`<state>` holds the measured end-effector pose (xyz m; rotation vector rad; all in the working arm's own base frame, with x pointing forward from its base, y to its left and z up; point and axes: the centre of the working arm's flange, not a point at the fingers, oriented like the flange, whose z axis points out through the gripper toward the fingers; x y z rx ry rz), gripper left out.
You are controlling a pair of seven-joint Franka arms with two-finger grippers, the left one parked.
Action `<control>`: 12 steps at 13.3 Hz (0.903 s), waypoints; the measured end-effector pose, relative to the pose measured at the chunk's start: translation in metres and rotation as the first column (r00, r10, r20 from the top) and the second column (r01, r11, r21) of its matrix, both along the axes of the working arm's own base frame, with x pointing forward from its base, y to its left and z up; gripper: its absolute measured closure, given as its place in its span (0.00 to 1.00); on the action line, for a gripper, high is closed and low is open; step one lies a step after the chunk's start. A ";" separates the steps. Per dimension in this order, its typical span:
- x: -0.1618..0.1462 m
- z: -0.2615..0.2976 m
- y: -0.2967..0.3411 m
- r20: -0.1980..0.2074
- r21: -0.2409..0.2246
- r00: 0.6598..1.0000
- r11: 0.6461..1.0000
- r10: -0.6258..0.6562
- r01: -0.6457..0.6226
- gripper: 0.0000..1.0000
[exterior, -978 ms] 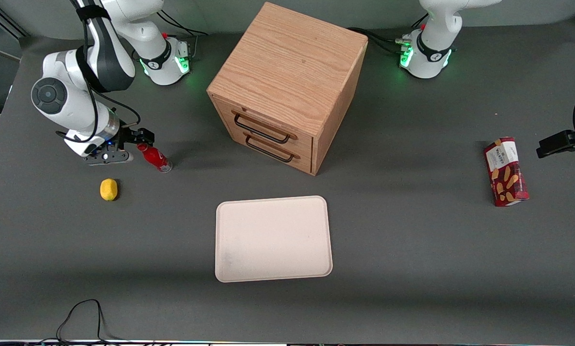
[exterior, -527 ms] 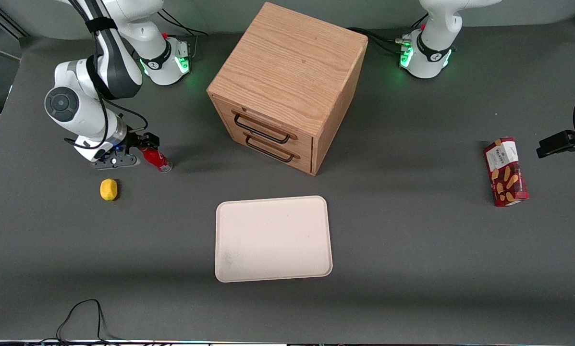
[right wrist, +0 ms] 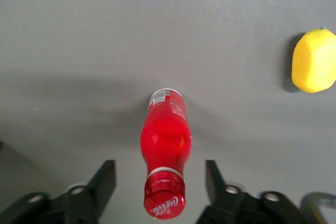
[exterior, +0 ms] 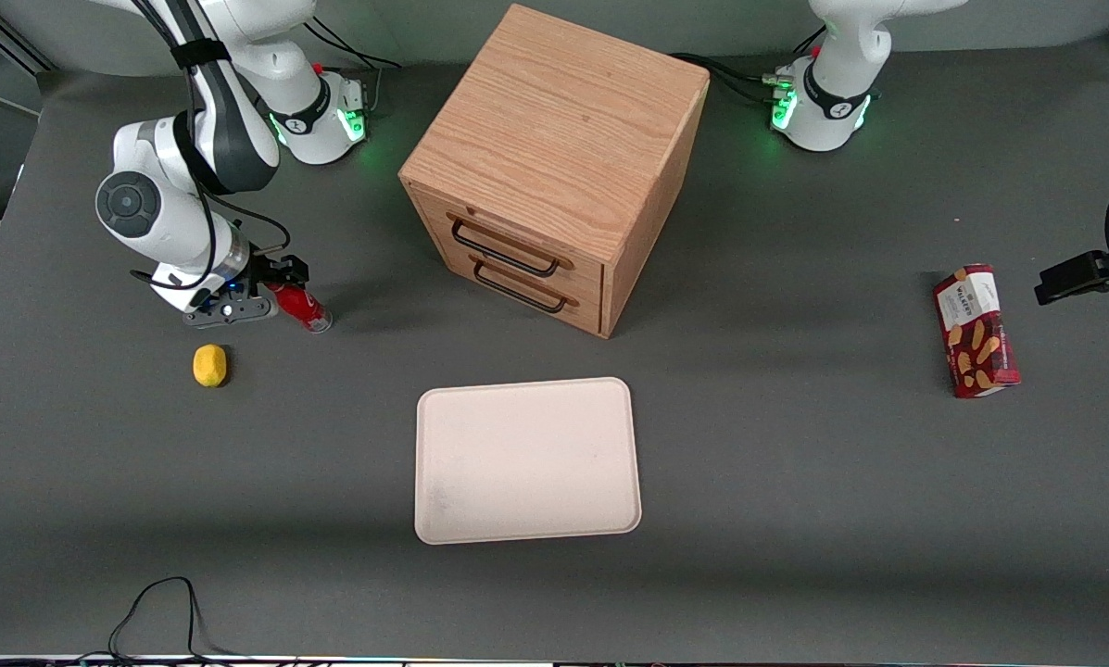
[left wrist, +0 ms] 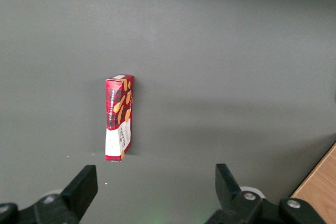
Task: Place coke bottle on tray
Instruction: 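Lower the right gripper and close it around the bottle's neck, then lift the bottle and pull it back with the right gripper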
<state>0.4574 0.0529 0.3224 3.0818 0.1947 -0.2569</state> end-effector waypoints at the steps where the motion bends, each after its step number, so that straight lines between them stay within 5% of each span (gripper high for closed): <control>1: 0.000 0.000 0.000 -0.001 0.000 1.000 1.000 0.000 0.000 0.42; 4: 0.000 0.000 -0.001 -0.001 0.001 1.000 1.000 0.004 -0.004 0.69; 12: 0.001 0.004 -0.003 0.001 0.005 1.000 1.000 0.015 -0.015 0.69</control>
